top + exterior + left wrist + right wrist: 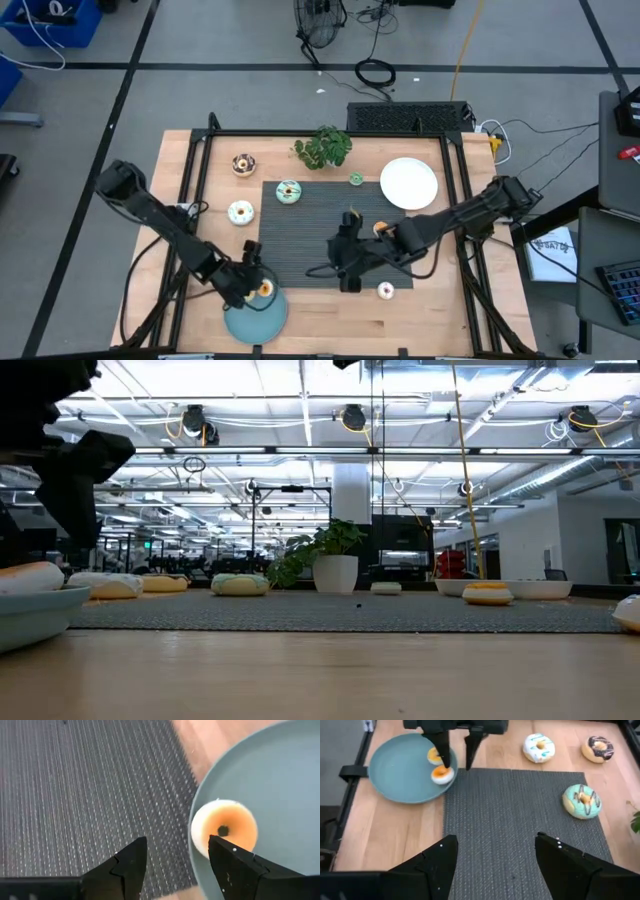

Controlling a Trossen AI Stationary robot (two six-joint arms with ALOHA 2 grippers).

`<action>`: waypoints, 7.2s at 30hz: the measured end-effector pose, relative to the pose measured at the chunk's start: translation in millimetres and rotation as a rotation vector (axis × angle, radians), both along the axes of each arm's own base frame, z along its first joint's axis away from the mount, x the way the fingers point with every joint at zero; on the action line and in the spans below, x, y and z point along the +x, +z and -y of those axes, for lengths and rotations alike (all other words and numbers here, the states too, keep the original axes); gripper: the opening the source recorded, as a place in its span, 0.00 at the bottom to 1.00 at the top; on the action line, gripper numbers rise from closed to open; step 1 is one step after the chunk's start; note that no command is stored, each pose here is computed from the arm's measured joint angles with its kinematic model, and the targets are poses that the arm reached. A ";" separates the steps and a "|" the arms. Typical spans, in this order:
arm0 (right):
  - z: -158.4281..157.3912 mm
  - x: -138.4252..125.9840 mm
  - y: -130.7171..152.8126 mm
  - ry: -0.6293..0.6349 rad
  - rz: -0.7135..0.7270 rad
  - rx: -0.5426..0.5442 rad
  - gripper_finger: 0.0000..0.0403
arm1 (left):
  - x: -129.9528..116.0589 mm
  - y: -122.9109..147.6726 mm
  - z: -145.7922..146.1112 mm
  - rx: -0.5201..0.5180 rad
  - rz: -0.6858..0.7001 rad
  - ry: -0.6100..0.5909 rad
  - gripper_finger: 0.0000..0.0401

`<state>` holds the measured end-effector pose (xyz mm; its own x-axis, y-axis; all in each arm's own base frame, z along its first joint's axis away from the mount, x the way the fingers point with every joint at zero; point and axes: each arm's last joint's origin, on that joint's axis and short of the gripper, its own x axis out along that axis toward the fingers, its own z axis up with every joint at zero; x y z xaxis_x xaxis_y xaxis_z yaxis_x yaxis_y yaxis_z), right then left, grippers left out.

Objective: Pick & Place donuts
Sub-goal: Put the small yellow donut on the blue plate

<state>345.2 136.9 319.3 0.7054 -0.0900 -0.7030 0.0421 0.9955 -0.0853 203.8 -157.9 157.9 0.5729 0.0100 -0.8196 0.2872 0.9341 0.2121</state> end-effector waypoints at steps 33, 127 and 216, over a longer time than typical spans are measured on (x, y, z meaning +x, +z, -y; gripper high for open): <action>-5.7 -3.3 -0.8 0.017 -0.012 0.000 0.61 | 6.2 -3.0 8.6 -0.239 -0.124 0.021 0.53; -4.2 -1.9 -0.4 0.013 -0.003 0.000 0.61 | 24.6 -44.8 2.4 -0.839 -0.782 0.004 0.37; -2.1 -0.8 -22.7 0.025 0.000 -0.013 0.61 | -27.7 -8.7 23.2 -0.288 -0.745 0.452 0.10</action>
